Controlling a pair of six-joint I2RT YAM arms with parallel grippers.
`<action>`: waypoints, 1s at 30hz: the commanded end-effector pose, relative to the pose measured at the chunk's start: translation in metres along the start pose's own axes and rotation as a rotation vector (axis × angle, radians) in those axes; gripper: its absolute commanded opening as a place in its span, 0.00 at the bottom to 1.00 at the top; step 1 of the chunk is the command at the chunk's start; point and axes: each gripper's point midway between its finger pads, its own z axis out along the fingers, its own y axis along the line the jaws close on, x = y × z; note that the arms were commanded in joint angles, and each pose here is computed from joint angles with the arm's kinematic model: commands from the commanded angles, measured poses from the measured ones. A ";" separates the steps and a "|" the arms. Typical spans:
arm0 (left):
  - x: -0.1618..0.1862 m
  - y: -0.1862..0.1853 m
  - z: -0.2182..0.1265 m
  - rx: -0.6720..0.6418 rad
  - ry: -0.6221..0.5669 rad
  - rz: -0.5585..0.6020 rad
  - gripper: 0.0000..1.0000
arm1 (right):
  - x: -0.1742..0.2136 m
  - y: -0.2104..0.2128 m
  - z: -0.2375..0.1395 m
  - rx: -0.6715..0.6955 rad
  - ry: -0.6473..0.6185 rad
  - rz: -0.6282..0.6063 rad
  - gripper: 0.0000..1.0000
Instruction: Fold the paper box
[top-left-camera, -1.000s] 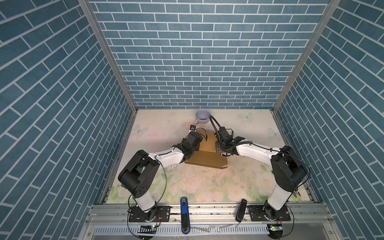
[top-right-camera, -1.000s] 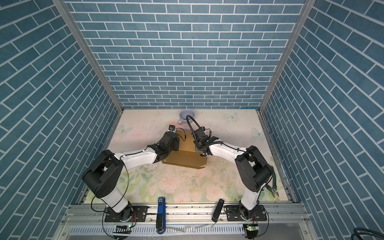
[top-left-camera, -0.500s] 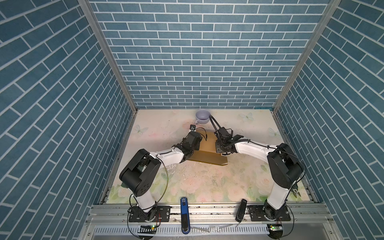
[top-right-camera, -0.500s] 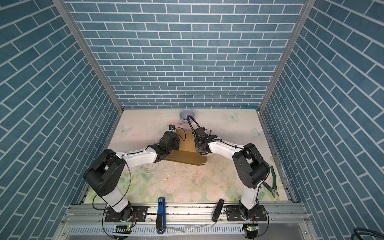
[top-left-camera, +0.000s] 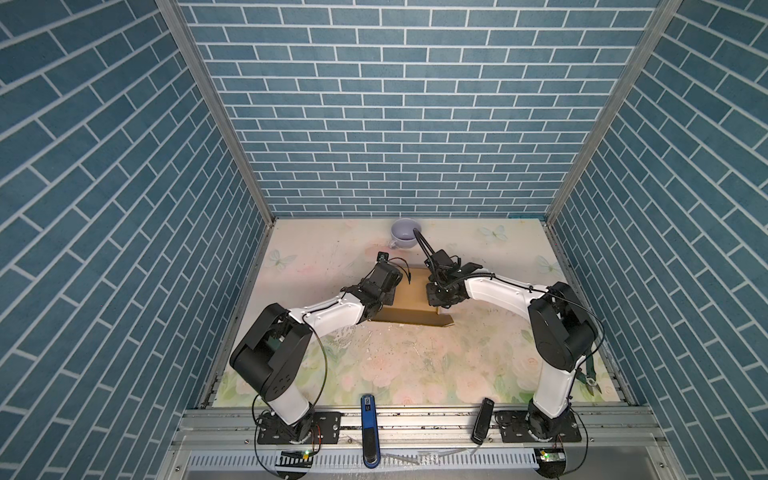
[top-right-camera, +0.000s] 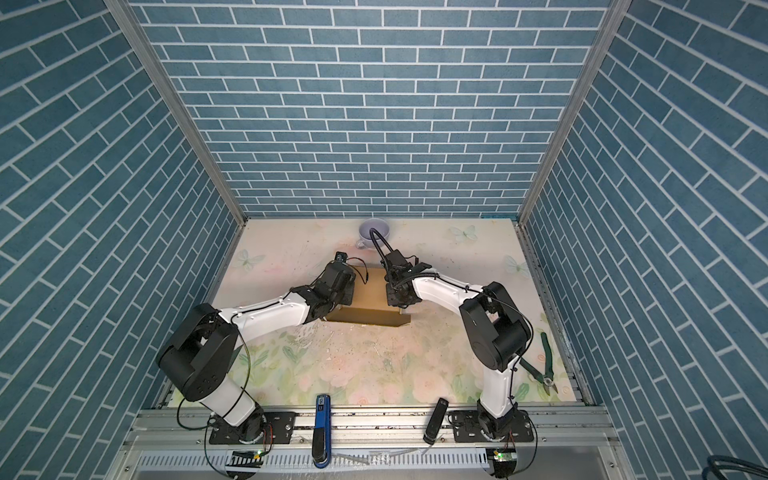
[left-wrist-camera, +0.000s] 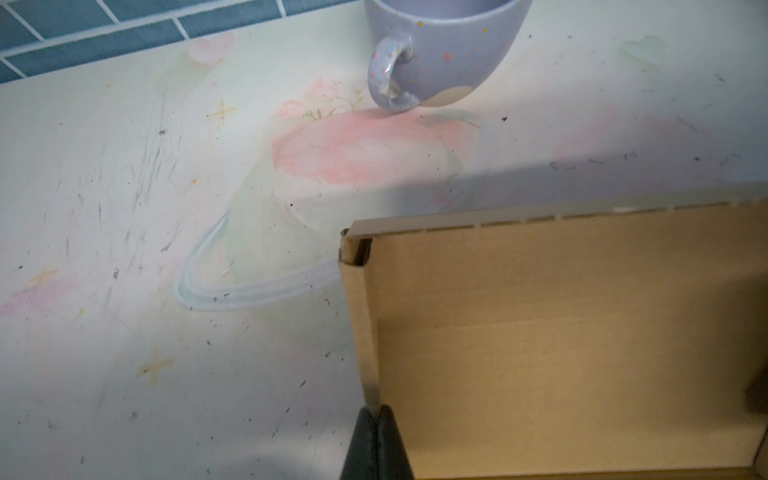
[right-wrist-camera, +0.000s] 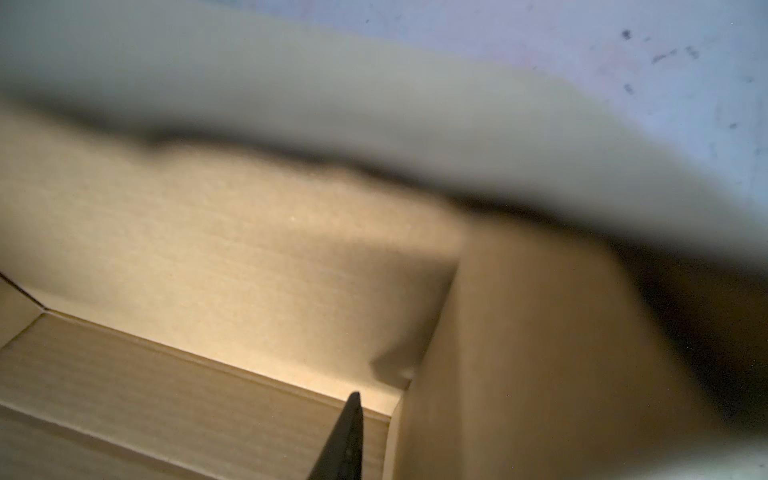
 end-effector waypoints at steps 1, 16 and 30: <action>0.043 -0.009 -0.009 0.070 0.188 0.065 0.00 | -0.008 0.030 -0.010 -0.120 0.012 -0.022 0.27; 0.046 0.007 -0.031 0.040 0.279 0.079 0.01 | -0.005 0.041 -0.024 -0.159 0.095 0.006 0.31; 0.008 0.018 -0.031 0.039 0.242 0.044 0.05 | -0.017 0.035 -0.034 -0.166 0.119 0.037 0.34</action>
